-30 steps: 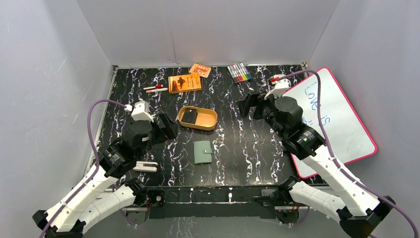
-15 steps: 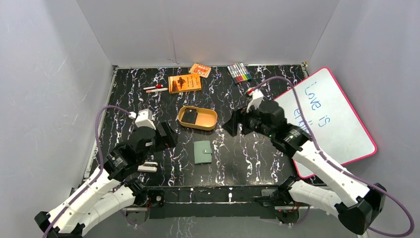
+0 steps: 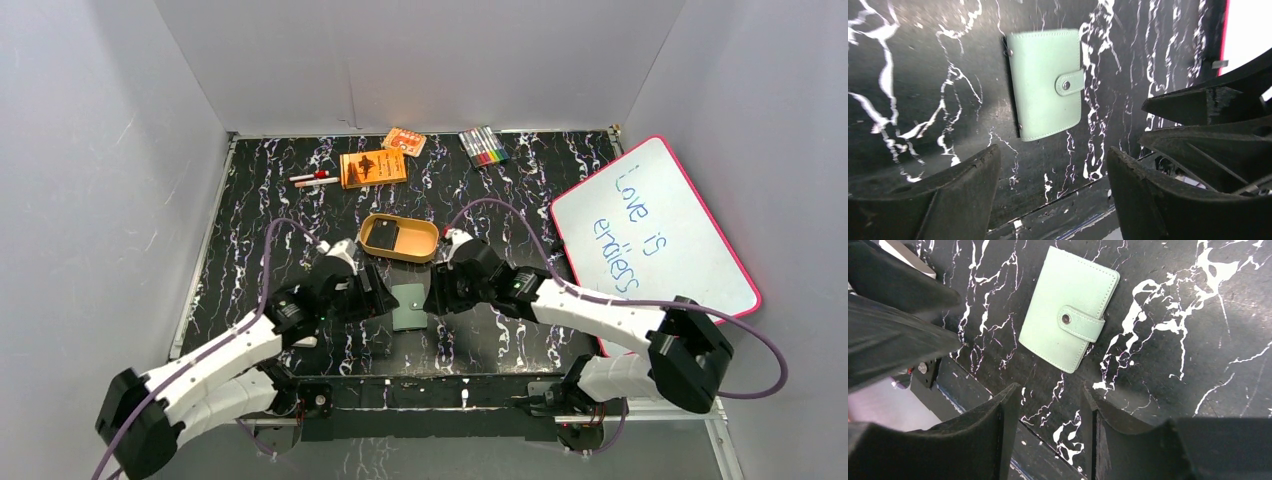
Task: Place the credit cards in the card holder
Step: Open the card holder at the center of the board.
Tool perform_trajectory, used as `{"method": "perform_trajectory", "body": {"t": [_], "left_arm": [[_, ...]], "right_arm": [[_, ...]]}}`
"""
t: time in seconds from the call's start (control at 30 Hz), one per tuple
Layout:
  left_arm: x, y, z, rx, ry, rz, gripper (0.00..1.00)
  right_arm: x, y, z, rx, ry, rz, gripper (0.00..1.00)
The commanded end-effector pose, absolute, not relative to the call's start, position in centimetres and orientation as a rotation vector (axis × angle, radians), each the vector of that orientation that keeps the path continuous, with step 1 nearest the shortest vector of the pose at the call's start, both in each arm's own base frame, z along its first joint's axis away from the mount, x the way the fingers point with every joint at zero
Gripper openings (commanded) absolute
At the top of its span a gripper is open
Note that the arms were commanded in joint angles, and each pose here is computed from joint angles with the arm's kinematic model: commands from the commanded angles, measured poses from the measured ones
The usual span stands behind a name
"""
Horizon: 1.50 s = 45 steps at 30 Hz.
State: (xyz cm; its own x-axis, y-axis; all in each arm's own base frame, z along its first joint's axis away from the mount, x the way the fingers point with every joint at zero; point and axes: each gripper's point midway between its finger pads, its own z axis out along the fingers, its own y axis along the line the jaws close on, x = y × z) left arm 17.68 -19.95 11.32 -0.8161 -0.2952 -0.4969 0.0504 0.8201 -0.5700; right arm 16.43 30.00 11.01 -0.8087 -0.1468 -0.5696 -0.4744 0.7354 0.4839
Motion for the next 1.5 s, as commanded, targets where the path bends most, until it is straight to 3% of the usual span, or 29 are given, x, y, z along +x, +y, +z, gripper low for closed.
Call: {"method": "perform_trajectory", "body": {"t": [0.0,0.37,0.97,1.47], "left_arm": [[17.4,-23.6,10.7,-0.143,2.437,-0.972,0.70],[17.8,-24.7,5.6,-0.242,2.473,-1.012,0.29],[17.9,-23.7,2.9,-0.267,2.531,-0.903,0.13],[17.6,-23.7,3.3,-0.258,2.511,-0.930,0.11]], "right_arm": [[18.0,32.2,12.2,-0.392,2.365,0.896,0.53],[18.5,34.5,9.9,-0.389,2.403,0.834,0.46],[20.2,35.2,6.6,-0.403,2.507,0.644,0.42],[19.4,34.6,3.7,-0.439,2.599,0.547,0.52]]}}
